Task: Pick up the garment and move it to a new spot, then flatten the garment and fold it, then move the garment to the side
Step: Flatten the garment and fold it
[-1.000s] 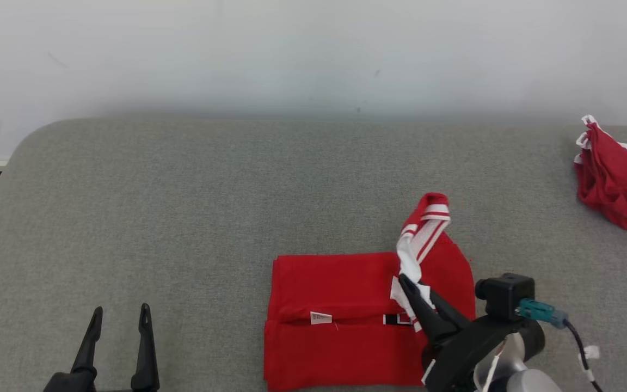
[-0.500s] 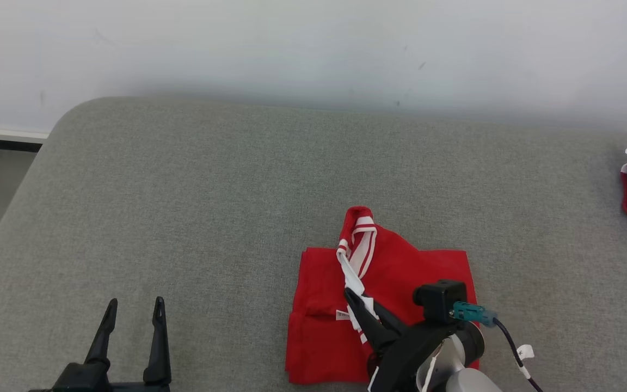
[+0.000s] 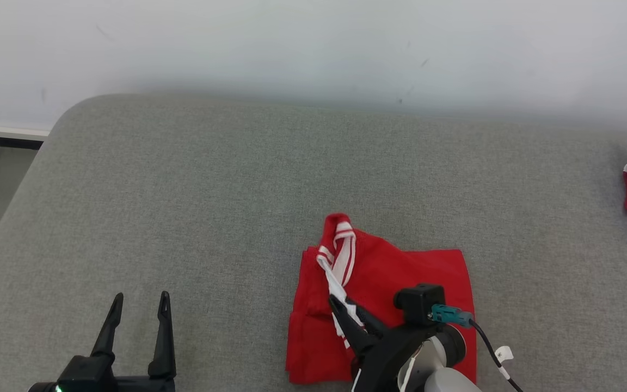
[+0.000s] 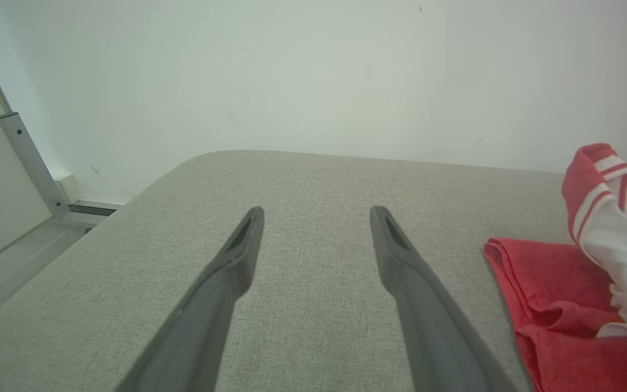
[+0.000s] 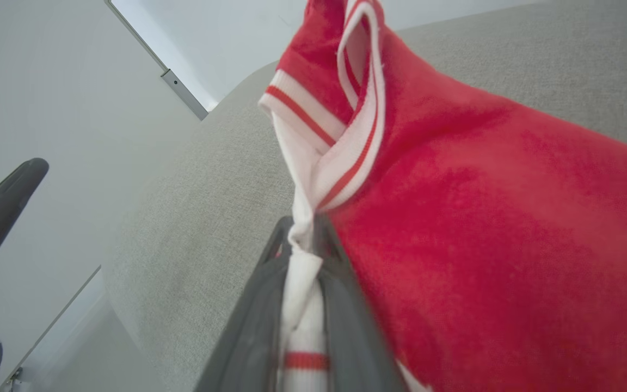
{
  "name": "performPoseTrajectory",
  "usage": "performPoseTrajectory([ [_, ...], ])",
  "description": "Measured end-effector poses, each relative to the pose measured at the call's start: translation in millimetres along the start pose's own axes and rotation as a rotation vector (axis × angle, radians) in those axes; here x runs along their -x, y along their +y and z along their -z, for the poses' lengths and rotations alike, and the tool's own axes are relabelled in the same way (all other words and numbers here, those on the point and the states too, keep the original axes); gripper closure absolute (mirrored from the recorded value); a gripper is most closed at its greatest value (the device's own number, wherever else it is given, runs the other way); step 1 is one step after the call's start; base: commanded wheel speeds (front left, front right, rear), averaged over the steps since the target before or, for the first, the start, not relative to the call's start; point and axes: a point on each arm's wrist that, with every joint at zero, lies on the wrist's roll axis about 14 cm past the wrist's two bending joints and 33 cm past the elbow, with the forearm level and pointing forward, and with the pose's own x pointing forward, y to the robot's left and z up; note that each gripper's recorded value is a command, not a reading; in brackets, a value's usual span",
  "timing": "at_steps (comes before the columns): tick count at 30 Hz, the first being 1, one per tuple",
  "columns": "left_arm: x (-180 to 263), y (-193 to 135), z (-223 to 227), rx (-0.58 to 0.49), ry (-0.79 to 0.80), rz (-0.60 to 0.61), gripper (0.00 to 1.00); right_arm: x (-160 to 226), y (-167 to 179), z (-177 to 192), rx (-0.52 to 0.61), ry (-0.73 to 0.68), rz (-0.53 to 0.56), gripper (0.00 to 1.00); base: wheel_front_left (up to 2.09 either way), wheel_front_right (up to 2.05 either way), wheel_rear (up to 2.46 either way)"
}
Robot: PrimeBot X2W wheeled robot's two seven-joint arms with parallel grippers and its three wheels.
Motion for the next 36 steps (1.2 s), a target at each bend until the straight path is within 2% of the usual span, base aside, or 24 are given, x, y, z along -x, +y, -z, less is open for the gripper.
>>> performPoseTrajectory([
  [1, 0.0, 0.1, -0.2, 0.001, -0.001, 0.000, 0.00, -0.3, 0.0, -2.5, 0.002, -0.012, 0.000, 0.00, 0.00, 0.00, 0.00],
  [8, -1.5, -1.6, -2.2, 0.004, -0.008, 0.005, 0.00, 4.7, -5.4, -49.2, 0.021, -0.205, 0.012, 0.00, 0.00, 0.00, 0.00],
  [13, -2.4, -3.4, -2.1, 0.004, -0.009, 0.011, 0.00, 21.8, -32.7, -79.3, 0.060, -0.315, 0.077, 0.00, 0.00, 0.00, 0.00],
  [20, -4.4, -9.3, -6.3, -0.007, -0.024, 0.031, 0.00, 66.6, -76.7, -118.1, 0.102, -0.495, 0.215, 0.00, 0.00, 0.00, 0.00],
  [25, -5.8, -12.0, -7.4, -0.015, -0.028, 0.042, 0.00, 102.4, -100.2, -122.5, 0.130, -0.558, 0.318, 0.00, 0.00, 0.00, 0.00],
  [29, -7.5, -17.0, -11.6, -0.017, -0.042, 0.055, 0.00, 130.9, -118.0, -111.8, 0.105, -0.582, 0.416, 0.00, 0.00, 0.00, 0.00],
  [36, -6.7, -24.2, -13.4, -0.032, -0.049, 0.079, 0.00, 161.7, -121.9, -86.9, 0.104, -0.563, 0.499, 0.00, 0.00, 0.00, 0.00],
])
